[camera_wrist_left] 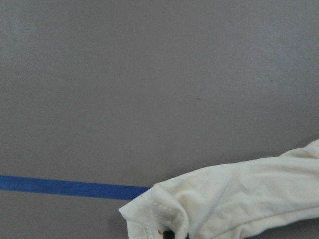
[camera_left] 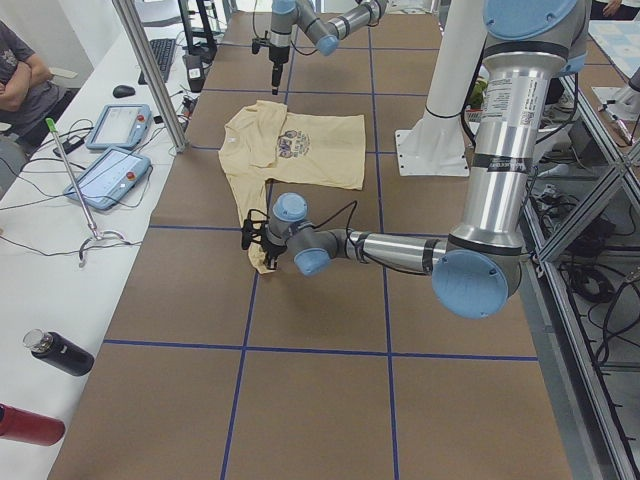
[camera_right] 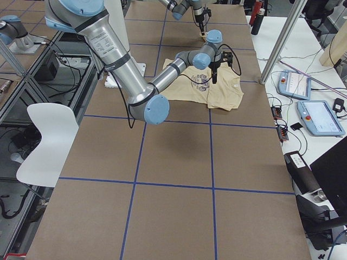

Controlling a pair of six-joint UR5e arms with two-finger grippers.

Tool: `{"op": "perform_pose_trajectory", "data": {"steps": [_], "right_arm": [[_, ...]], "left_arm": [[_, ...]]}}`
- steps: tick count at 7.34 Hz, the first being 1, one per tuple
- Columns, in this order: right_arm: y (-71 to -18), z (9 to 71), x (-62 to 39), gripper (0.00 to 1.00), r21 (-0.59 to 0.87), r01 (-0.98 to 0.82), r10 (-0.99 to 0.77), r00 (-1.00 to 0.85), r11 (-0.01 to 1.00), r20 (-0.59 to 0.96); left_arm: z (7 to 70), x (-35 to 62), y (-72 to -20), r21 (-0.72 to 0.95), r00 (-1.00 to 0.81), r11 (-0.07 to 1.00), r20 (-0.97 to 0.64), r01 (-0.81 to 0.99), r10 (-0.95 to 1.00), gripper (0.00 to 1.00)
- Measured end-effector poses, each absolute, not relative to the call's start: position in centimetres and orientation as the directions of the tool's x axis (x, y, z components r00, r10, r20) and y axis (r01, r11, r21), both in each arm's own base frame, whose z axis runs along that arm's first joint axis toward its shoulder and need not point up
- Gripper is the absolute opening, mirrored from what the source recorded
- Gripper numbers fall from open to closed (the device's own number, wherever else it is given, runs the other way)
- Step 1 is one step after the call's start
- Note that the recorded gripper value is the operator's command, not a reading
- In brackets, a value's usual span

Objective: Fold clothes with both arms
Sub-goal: 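Carry the other sleeve across the shirt with the left gripper while the right arm withdraws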

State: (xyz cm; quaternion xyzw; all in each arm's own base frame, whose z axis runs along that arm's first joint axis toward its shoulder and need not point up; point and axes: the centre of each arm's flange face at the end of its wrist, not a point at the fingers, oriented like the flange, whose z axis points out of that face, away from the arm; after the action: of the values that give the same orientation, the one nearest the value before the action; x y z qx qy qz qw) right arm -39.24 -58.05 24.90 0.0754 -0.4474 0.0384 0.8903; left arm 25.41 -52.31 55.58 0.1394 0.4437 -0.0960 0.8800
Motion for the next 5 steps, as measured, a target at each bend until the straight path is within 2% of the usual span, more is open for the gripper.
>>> {"op": "perform_pose_trajectory", "data": {"steps": [2, 5], "right_arm": [[-56.0, 27.8, -34.5, 1.00, 0.085, -0.088, -0.006, 0.658, 0.992, 0.753], [-51.6, 34.0, -28.0, 1.00, 0.121, 0.043, -0.113, 0.740, 0.992, 0.664]], "left_arm": [[52.0, 22.7, -53.4, 0.118, 0.509, 0.937, -0.858, 0.328, -0.071, 0.00], [42.4, 23.4, -57.0, -0.013, 0.330, 0.927, -0.933, 0.375, -0.146, 0.00]]}}
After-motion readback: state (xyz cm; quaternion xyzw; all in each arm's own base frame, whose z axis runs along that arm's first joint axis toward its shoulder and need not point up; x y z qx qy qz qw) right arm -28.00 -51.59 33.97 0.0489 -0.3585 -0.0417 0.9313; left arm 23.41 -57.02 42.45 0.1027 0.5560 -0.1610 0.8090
